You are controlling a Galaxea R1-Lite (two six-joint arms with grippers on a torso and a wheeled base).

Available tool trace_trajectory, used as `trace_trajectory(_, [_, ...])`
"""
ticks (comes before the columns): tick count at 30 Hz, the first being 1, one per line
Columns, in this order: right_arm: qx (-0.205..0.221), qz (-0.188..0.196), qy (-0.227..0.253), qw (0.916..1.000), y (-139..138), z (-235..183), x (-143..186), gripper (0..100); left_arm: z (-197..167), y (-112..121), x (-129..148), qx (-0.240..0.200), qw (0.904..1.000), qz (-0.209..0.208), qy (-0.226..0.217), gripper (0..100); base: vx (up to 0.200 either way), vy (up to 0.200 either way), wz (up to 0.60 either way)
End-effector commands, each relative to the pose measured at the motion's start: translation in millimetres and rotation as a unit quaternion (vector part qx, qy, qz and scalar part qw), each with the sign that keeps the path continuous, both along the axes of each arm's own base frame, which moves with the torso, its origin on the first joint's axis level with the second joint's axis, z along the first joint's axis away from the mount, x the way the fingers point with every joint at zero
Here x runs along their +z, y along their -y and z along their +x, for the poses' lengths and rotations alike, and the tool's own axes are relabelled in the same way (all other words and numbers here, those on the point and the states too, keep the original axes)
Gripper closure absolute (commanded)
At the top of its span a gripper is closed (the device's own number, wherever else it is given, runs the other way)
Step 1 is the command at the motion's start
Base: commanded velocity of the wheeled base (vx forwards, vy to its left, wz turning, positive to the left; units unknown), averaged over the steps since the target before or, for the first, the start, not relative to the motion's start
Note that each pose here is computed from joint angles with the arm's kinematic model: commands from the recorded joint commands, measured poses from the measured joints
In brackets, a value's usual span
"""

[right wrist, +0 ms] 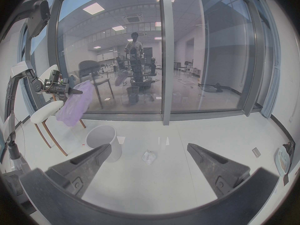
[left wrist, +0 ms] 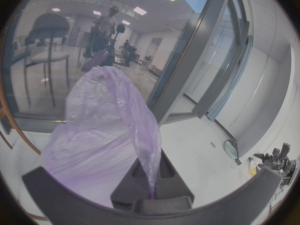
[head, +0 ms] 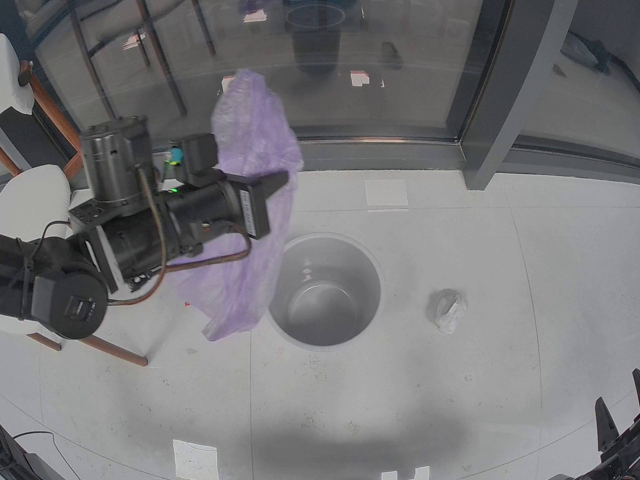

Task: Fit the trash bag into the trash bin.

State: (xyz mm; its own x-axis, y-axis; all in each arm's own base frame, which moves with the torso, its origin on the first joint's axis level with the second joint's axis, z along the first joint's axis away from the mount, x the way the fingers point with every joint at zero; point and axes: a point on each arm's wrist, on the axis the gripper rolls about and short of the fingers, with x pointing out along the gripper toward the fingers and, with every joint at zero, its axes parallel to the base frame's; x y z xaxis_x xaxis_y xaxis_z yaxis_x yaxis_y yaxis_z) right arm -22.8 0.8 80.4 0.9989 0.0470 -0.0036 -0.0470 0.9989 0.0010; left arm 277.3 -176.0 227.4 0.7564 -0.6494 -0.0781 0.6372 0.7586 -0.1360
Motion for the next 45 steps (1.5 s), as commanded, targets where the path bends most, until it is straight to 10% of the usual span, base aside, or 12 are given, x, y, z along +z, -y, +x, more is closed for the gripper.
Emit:
trace_trajectory(1, [0.004,0.000,-0.012,0.9999,0,2,-4,0,11,26,-23,-0.016,0.9993,0.016,-0.031,100,0.000,0.000,0.00])
trace_trajectory(45, [0.002,0.004,-0.012,0.9999,0,2,-4,0,-39,85,-12,-0.069,0.9946,0.049,-0.060,100,0.000,0.000,0.00])
